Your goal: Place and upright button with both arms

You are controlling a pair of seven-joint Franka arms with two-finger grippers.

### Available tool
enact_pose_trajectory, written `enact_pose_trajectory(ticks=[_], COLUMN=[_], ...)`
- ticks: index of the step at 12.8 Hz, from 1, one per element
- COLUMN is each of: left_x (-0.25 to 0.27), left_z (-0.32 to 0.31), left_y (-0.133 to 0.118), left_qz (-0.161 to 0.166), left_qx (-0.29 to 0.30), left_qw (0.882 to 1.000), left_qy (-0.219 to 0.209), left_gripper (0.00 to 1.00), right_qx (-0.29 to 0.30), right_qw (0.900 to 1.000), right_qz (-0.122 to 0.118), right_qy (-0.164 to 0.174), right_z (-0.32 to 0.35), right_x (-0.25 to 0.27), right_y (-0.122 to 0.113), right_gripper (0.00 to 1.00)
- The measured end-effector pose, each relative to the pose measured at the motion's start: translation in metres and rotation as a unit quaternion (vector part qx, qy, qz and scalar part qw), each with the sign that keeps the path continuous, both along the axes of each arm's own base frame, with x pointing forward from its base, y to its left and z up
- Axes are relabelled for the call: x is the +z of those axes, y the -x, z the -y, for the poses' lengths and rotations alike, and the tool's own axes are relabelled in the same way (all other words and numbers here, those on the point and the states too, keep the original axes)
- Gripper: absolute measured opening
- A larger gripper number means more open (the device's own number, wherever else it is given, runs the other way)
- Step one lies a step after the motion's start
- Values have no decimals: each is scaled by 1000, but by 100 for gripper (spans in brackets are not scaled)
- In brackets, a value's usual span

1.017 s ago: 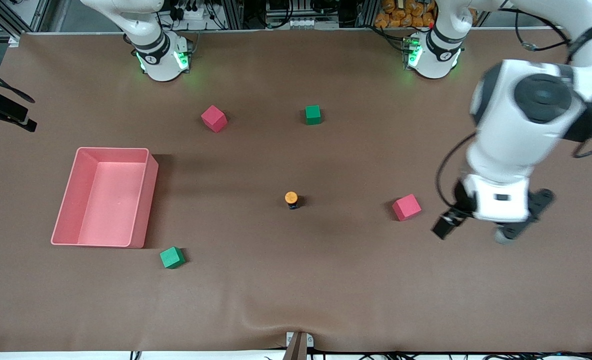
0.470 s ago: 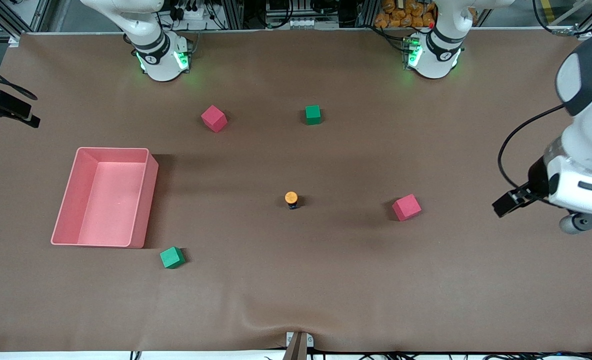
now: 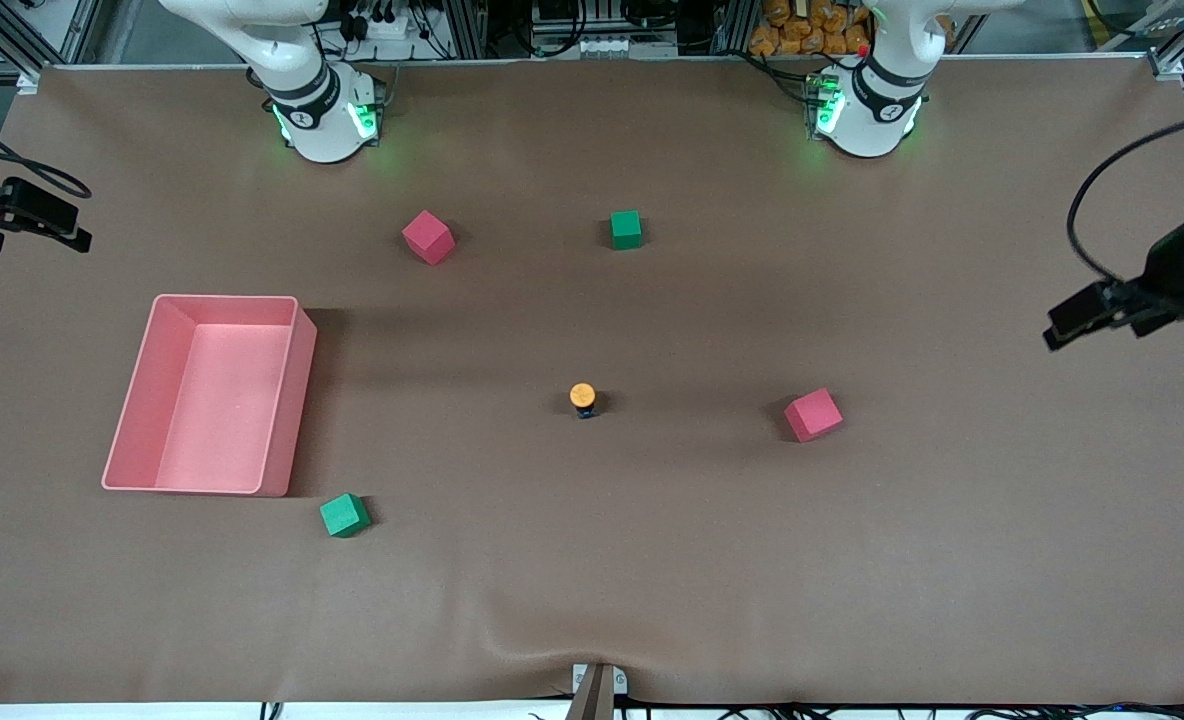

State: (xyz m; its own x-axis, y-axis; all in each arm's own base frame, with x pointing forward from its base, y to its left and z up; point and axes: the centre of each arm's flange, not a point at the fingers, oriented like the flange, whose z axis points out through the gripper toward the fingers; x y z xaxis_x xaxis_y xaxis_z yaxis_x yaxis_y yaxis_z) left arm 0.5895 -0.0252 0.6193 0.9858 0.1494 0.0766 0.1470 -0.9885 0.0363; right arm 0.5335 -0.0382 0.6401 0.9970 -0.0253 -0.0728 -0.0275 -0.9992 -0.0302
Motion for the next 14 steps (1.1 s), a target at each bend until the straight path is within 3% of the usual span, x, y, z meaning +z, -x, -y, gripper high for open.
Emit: enact_pose_trajectory(ticks=[6, 14], left_x=[1, 10], left_z=[10, 22], left_y=[50, 69], left_qz=[-15, -7], left_qx=[-26, -66], left_qw=[1000, 998], left_qy=[-4, -7], left_gripper=[100, 100], right_qx=[0, 0], right_qw=[1000, 1000], right_qz=[-2, -2], right_qy=[1, 1], right_z=[0, 0], right_x=[0, 0], right_y=[1, 1], right_gripper=[100, 100])
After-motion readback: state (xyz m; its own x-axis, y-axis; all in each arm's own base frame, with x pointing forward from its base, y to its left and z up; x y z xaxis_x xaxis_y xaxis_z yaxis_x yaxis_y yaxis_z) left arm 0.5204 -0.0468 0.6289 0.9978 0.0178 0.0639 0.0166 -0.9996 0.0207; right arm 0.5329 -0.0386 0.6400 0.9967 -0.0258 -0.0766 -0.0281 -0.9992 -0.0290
